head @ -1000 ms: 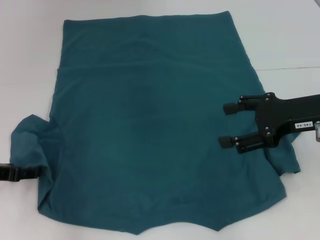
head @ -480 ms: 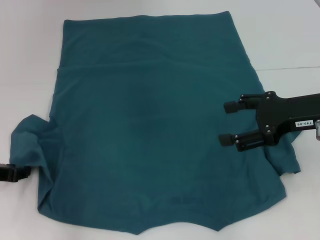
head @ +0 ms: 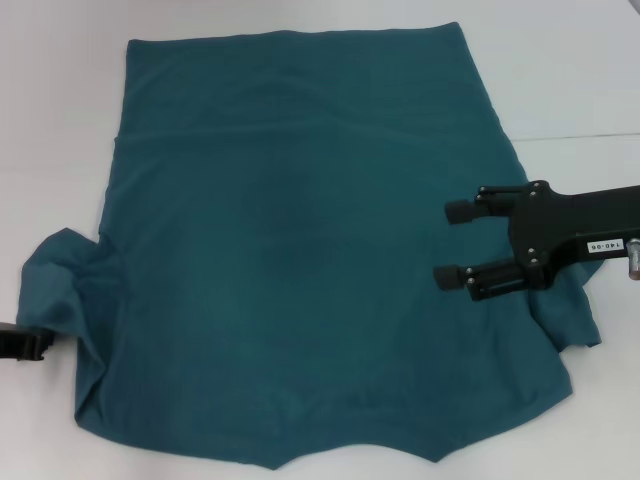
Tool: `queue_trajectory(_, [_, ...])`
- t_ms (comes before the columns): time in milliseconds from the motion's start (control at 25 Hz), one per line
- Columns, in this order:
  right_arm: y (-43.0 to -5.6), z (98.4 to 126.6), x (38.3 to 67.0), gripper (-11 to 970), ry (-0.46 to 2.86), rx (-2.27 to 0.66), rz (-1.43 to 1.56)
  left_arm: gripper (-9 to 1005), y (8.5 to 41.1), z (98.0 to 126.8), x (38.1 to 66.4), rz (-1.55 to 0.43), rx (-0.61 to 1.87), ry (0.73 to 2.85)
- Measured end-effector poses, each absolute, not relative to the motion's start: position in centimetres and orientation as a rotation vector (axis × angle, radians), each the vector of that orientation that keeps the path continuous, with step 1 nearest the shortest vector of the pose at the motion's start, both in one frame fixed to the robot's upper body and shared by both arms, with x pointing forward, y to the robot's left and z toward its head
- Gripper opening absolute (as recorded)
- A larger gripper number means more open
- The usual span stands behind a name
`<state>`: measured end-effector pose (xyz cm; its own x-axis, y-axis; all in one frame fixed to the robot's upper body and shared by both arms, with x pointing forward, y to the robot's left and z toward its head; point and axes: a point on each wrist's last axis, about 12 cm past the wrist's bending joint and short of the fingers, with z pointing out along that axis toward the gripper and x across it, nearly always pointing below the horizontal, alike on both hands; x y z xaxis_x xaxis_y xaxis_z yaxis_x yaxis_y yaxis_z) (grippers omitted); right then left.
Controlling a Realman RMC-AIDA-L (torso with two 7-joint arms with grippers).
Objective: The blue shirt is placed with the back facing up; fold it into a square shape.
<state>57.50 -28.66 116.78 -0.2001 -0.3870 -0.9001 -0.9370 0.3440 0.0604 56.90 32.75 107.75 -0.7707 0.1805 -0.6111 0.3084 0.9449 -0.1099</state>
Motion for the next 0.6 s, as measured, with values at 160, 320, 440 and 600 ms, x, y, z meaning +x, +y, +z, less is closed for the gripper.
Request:
queue_trajectory(160, [-28.6, 116.8, 57.5, 946, 1.759, -1.178, 0.817, 47, 32.7, 107.8, 56.9, -0.272, 0.343, 2.466])
queue_trajectory(320, [-28.7, 116.8, 57.4, 946, 1.751, -1.164, 0.821, 50, 32.9, 108.2, 57.1, -0.273, 0.326, 2.448])
queue_trajectory(440, [-29.1, 116.8, 57.2, 946, 1.731, -1.128, 0.824, 50, 33.0, 108.5, 57.2, -0.270, 0.321, 2.433])
queue_trajectory(600, [-29.7, 116.5, 56.8, 946, 1.713, -1.067, 0.820, 50, 33.2, 109.8, 57.6, -0.232, 0.342, 2.393])
